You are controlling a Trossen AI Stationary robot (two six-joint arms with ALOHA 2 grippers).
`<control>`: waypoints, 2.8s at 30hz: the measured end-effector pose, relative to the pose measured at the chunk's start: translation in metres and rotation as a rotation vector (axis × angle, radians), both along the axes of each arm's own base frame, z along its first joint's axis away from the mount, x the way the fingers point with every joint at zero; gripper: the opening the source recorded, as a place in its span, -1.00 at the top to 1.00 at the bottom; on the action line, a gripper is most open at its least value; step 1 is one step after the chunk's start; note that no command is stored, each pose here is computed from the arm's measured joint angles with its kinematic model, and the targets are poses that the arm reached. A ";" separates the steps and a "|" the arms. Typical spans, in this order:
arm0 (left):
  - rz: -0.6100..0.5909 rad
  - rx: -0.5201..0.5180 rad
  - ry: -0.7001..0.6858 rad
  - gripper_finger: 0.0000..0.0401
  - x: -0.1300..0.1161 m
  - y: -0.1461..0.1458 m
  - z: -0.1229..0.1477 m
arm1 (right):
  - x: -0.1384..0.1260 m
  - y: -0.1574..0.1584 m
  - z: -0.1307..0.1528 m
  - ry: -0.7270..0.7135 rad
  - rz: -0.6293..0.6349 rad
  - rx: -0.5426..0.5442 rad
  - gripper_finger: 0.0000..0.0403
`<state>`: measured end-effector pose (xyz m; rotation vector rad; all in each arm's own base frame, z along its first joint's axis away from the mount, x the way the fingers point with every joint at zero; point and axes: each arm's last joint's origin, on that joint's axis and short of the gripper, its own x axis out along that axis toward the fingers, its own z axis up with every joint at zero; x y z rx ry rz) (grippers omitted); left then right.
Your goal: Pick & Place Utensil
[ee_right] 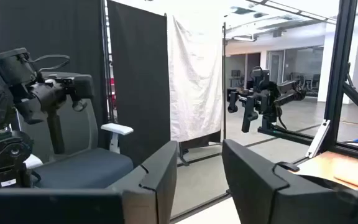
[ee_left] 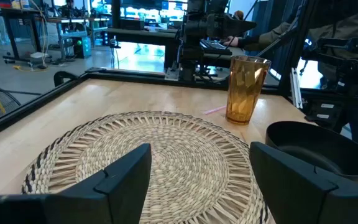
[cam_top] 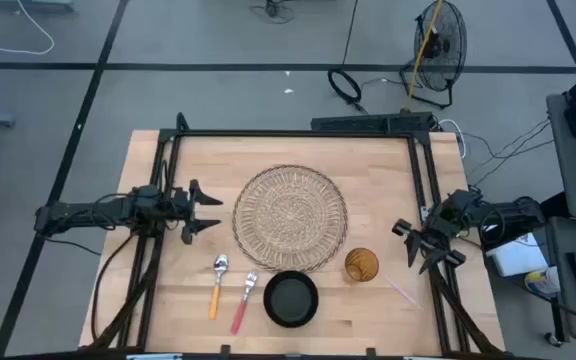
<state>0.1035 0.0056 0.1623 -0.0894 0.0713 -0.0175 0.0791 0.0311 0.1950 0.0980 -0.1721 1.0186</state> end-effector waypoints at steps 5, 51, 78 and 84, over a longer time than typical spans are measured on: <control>0.000 0.000 0.000 -0.40 0.000 0.000 0.000 | 0.000 0.000 0.000 0.000 0.000 0.000 0.37; 0.000 0.000 0.000 -0.40 0.000 0.000 0.000 | 0.000 0.000 0.000 0.000 0.000 0.000 0.37; 0.000 0.000 0.001 -0.40 0.000 0.000 0.000 | -0.008 -0.001 0.020 -0.184 -0.005 0.074 0.37; 0.000 0.000 0.000 -0.40 0.000 0.000 0.000 | -0.015 -0.002 0.029 -0.228 0.031 0.138 0.37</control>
